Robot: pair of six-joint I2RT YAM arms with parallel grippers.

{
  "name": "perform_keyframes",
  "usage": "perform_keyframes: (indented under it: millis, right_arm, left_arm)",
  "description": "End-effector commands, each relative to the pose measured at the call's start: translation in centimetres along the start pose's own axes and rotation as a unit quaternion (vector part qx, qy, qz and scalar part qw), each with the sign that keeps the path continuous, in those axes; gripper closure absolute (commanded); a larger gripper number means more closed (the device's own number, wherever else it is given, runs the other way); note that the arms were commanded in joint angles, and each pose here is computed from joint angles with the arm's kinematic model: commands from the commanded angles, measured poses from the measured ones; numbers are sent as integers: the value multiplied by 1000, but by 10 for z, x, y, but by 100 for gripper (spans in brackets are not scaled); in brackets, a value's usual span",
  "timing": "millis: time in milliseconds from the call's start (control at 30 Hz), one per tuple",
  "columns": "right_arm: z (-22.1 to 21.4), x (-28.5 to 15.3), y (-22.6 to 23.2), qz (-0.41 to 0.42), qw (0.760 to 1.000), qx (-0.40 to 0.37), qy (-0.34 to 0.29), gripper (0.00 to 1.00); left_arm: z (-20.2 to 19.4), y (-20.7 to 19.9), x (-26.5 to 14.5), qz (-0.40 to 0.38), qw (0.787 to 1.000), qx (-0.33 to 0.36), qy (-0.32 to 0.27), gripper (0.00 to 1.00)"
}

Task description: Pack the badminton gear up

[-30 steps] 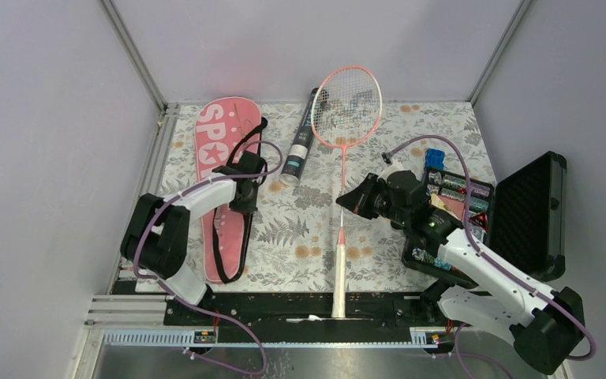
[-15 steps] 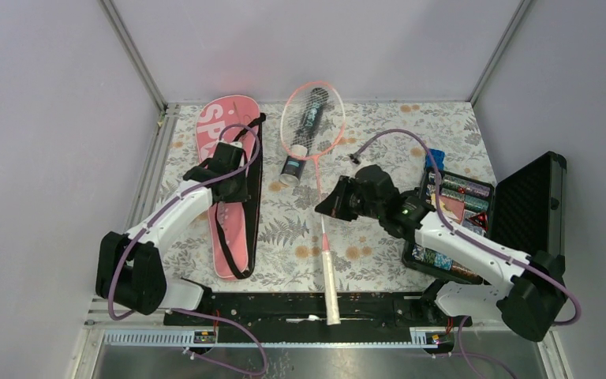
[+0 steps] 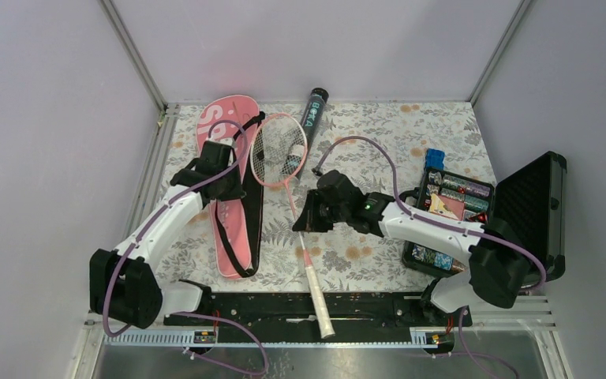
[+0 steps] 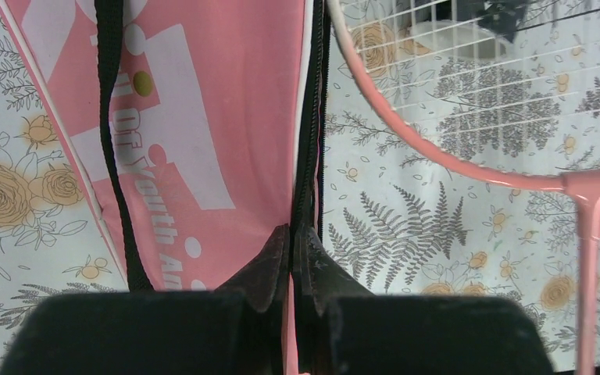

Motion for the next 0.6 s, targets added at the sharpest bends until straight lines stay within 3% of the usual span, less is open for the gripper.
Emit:
perform_keyframes:
  millis: [0,267,567]
  right_arm:
    - [9,0,25,40,999,-14,9,100]
    - [2,11,24,40,999,5,23,100]
    - [11,29,39,114,992,-38,44,100]
  left_arm:
    - [14,-12,-19,-61,997,-12,-44,100]
    - [9,-11,-20,-74,997,-12,-37,100]
    - [0,-12,-29,-124,992,6,-26,100]
Point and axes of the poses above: each gripper's point midway between its finger pads, its own x axis out along the fingers, its own y axis along the line the jaws close on, z = x × y, the point moved 10 cm from there along -x, back along the fingers, and after that the axes turned 12 degrees about -x, right-handed, at the moved point
